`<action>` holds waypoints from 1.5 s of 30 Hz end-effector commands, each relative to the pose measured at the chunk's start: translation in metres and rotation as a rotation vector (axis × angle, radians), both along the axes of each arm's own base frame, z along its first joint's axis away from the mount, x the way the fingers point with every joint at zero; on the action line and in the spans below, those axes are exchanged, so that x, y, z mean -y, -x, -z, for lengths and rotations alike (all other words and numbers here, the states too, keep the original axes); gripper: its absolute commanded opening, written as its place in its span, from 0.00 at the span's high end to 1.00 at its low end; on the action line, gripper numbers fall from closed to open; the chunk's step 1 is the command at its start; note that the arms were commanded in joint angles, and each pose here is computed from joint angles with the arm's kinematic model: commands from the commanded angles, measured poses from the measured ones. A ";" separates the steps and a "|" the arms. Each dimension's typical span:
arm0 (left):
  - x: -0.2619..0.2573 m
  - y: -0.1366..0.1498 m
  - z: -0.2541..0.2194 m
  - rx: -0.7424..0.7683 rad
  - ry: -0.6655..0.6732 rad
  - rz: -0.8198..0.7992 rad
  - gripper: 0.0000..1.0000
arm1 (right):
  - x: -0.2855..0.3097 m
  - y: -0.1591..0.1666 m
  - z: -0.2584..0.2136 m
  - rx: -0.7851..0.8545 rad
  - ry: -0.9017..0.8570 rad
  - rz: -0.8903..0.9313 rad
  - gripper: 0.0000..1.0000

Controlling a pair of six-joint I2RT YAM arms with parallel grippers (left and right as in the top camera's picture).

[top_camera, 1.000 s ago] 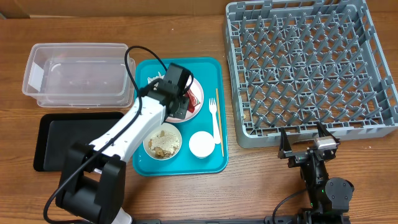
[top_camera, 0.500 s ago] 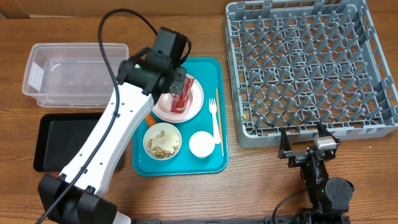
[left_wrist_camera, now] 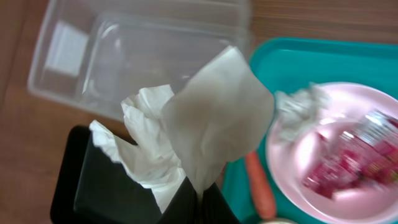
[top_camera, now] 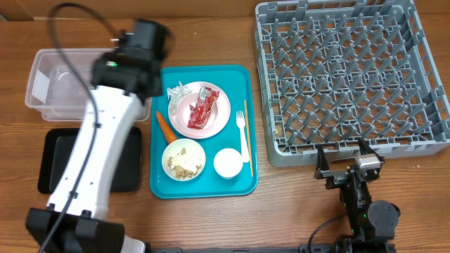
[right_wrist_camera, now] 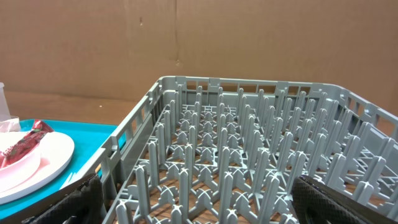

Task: Sort waste into correct bins and load items into the dishwasher
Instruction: 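Carry the tissue left and release it into the clear bin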

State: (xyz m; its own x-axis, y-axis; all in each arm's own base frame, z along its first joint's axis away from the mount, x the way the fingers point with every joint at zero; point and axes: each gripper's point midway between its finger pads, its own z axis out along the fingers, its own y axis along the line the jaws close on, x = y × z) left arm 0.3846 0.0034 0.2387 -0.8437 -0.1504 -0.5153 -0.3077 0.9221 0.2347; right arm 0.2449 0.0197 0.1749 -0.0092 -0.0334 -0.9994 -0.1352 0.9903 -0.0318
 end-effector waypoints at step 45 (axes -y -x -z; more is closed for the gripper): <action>-0.189 -0.090 0.086 0.070 0.188 -0.301 0.36 | 0.001 0.000 0.002 0.004 -0.007 0.001 0.00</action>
State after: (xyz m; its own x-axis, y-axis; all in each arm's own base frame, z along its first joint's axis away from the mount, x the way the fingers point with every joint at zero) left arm 0.4653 0.1877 0.1276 -0.7222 -0.5095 -0.4678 -0.5967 0.8010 0.0489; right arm 0.2449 0.0197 0.1750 -0.0087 -0.0342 -0.9994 -0.1352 0.9903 -0.0327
